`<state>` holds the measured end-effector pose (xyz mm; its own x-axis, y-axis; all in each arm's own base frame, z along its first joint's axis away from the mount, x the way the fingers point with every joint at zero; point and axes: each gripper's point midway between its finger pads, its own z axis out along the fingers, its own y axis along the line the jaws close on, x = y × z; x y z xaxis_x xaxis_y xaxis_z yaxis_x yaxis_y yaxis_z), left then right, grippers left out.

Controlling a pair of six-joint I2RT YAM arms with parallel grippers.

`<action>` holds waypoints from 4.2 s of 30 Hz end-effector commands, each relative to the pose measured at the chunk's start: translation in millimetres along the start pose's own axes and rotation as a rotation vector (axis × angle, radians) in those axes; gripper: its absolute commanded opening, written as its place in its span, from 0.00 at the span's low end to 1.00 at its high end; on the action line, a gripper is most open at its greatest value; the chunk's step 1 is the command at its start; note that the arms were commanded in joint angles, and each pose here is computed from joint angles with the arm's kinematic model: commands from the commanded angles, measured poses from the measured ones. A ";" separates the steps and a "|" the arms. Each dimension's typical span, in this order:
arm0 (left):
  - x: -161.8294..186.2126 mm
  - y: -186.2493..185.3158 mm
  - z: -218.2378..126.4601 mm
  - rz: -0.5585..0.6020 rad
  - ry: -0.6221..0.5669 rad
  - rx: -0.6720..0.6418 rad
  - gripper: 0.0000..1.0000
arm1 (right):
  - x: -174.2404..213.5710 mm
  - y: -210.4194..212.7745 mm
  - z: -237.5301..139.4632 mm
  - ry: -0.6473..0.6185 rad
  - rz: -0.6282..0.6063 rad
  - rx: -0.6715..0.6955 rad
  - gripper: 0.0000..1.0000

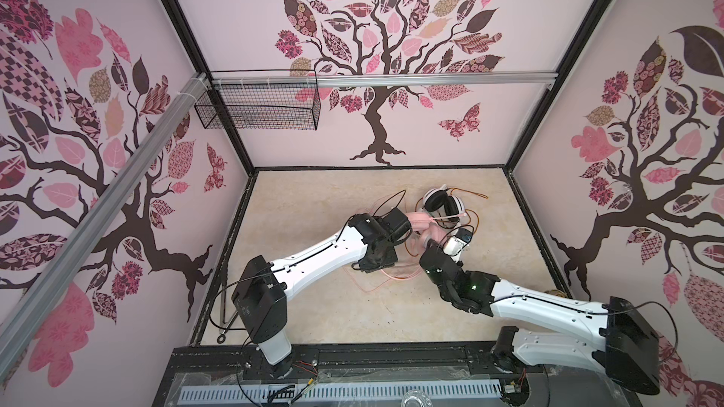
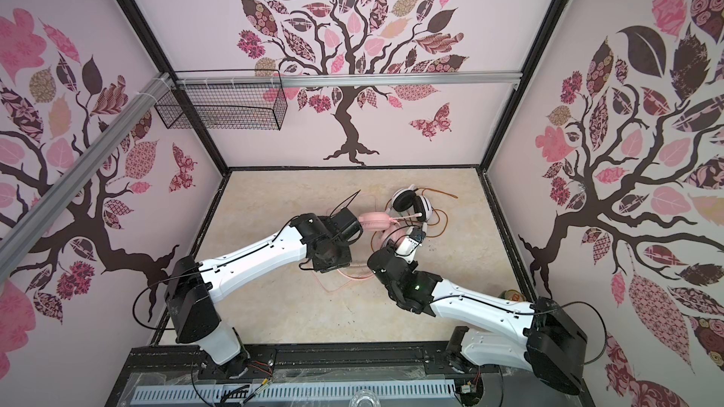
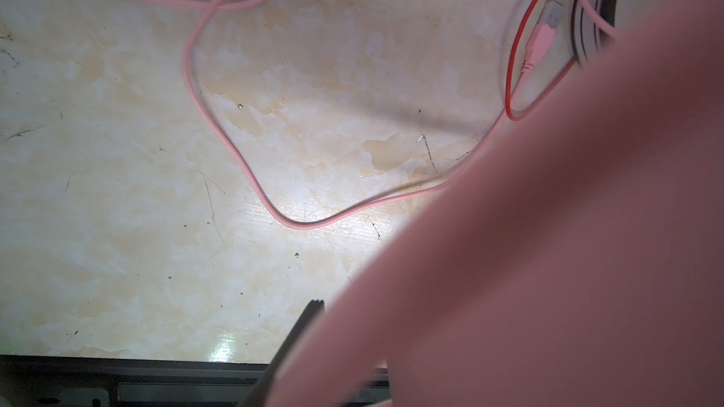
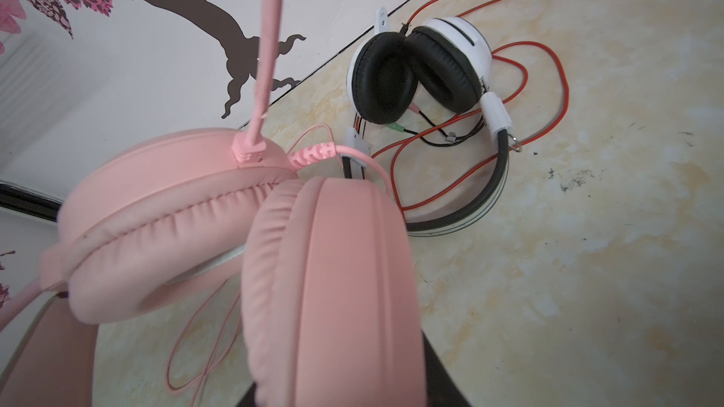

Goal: Wrap the headphones

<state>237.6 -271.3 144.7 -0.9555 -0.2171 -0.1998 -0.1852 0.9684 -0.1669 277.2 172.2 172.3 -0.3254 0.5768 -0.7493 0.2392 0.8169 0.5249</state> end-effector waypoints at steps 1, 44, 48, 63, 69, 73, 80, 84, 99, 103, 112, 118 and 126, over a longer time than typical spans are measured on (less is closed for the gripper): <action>-9.7 11.6 -2.3 0.016 -0.046 0.004 0.40 | -24.5 12.8 -10.0 -0.068 0.090 -0.040 0.24; -49.0 111.2 38.8 0.349 0.218 0.044 0.05 | -41.9 -11.0 -113.8 0.167 -0.366 -0.454 0.91; -59.0 109.0 62.1 0.371 0.257 0.001 0.04 | -17.7 -28.2 -105.8 0.212 -0.365 -0.445 0.91; -59.6 121.9 108.0 0.361 0.291 -0.106 0.36 | -7.0 -25.7 -109.3 0.229 -0.360 -0.514 0.93; -55.2 125.6 115.2 0.352 0.296 -0.111 0.48 | -9.9 -27.1 -110.3 0.221 -0.350 -0.512 0.93; -50.2 127.2 122.7 0.341 0.310 -0.108 0.67 | -10.1 -27.5 -109.7 0.219 -0.350 -0.508 0.93; -42.0 132.4 131.9 0.326 0.325 -0.114 0.97 | -10.0 -28.3 -109.1 0.219 -0.349 -0.502 0.93; -34.2 137.1 140.6 0.315 0.346 -0.124 0.97 | -10.5 -28.5 -109.1 0.217 -0.348 -0.501 0.93; -24.6 127.9 142.5 0.261 0.356 -0.049 0.14 | -13.9 -30.1 -109.8 0.204 -0.337 -0.499 0.93; -35.9 114.2 120.4 0.249 0.311 -0.004 0.00 | -14.0 -30.5 -109.9 0.204 -0.336 -0.497 0.93; -63.1 90.2 45.5 0.236 0.165 0.091 0.21 | -12.6 -31.4 -107.8 0.215 -0.343 -0.477 0.93; -71.8 82.3 -3.3 0.236 0.076 0.152 0.00 | -8.2 -29.4 -103.2 0.235 -0.374 -0.450 0.93; -63.3 104.5 -67.6 0.211 -0.133 0.197 0.00 | -7.9 9.0 -110.6 0.285 -0.440 -0.533 0.96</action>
<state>273.6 -155.6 188.5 -0.9475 0.0022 -0.3198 0.0916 0.9600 -0.2646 180.6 161.2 193.2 -0.5662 0.1119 -0.8167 -0.3483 0.8654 0.3601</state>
